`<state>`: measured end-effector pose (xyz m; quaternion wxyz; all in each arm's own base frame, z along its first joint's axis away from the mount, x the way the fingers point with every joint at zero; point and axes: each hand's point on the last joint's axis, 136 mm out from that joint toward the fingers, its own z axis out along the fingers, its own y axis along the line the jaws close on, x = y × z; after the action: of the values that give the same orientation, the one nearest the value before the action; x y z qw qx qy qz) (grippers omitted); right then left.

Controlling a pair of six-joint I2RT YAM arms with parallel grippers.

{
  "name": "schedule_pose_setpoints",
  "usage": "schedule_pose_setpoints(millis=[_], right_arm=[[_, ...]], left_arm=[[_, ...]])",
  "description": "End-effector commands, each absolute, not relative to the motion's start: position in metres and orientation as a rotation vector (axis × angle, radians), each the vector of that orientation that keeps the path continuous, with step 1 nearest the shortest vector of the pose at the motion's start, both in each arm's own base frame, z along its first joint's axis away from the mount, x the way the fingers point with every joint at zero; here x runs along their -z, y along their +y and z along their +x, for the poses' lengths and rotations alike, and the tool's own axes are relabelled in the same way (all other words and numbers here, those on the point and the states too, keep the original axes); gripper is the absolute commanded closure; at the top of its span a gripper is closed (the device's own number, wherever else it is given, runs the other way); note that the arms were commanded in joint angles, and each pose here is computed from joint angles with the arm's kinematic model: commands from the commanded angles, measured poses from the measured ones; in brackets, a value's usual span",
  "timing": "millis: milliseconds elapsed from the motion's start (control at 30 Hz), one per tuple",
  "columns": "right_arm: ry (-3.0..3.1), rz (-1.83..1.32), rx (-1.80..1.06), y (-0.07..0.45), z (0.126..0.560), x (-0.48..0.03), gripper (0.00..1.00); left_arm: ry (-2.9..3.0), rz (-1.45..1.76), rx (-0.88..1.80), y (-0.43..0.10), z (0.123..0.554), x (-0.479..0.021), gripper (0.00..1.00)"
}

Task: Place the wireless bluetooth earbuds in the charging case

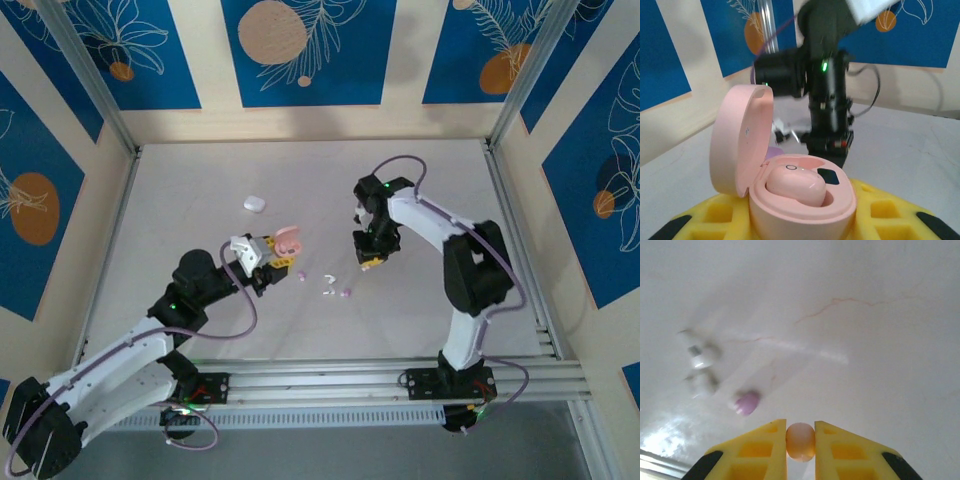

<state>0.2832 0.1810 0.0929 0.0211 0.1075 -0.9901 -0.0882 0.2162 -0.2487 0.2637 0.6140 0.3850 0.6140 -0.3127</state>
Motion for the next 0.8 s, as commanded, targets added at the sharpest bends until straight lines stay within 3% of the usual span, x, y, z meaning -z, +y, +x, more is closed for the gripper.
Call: schedule_pose_setpoints(millis=[0,300,767], right_arm=[[-3.216,0.495,0.327,0.198,0.277,-0.161,0.83],[-3.433,1.013,0.495,0.259,0.253,-0.28,0.83],[-3.368,1.211,0.517,0.301,0.235,-0.284,0.83]], left_arm=[[1.374,0.906,0.773,-0.256,0.21,-0.268,0.65],[1.39,0.913,0.788,-0.262,0.215,-0.266,0.65],[1.39,0.874,0.787,-0.261,0.22,-0.273,0.65]])
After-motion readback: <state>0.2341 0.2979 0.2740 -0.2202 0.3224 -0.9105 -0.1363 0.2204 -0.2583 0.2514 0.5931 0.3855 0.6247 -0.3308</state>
